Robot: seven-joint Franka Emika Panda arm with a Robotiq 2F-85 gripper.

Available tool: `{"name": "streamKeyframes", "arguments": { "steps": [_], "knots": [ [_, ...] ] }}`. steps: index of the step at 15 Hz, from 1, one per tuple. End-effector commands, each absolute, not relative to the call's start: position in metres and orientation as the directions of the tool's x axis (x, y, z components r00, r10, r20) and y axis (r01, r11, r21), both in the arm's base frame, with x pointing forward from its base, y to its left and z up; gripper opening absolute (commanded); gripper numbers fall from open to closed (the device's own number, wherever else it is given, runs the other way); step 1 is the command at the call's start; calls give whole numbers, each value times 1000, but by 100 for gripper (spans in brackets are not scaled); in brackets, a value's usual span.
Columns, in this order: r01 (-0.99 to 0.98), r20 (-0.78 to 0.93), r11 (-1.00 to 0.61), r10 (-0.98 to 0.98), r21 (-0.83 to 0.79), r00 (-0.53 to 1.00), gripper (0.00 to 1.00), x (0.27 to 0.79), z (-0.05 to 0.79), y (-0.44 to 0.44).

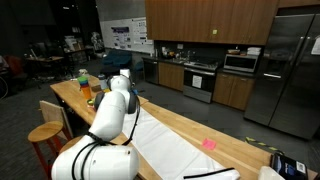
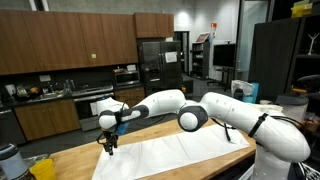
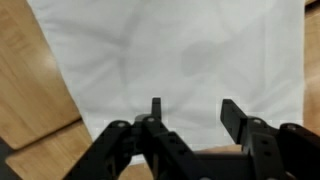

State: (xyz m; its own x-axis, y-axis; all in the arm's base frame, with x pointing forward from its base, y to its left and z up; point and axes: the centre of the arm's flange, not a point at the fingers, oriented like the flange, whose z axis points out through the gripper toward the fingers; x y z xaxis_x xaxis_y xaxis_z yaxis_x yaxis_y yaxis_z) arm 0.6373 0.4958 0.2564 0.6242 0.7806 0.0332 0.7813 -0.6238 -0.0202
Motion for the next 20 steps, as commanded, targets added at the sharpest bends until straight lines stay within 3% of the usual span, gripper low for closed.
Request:
{"name": "streamKeyframes", "arguments": {
  "steps": [1,3,9,19,20],
  "knots": [
    [651,97,-755,644,-80,759,94,607,249,421],
    [570,144,-814,554,-114,820,100,620,245,404],
    [316,164,-945,301,-78,939,100,637,236,369],
    [32,189,-991,56,127,980,100,595,241,331],
    [62,171,-994,76,85,982,100,653,225,359]
  ]
}}
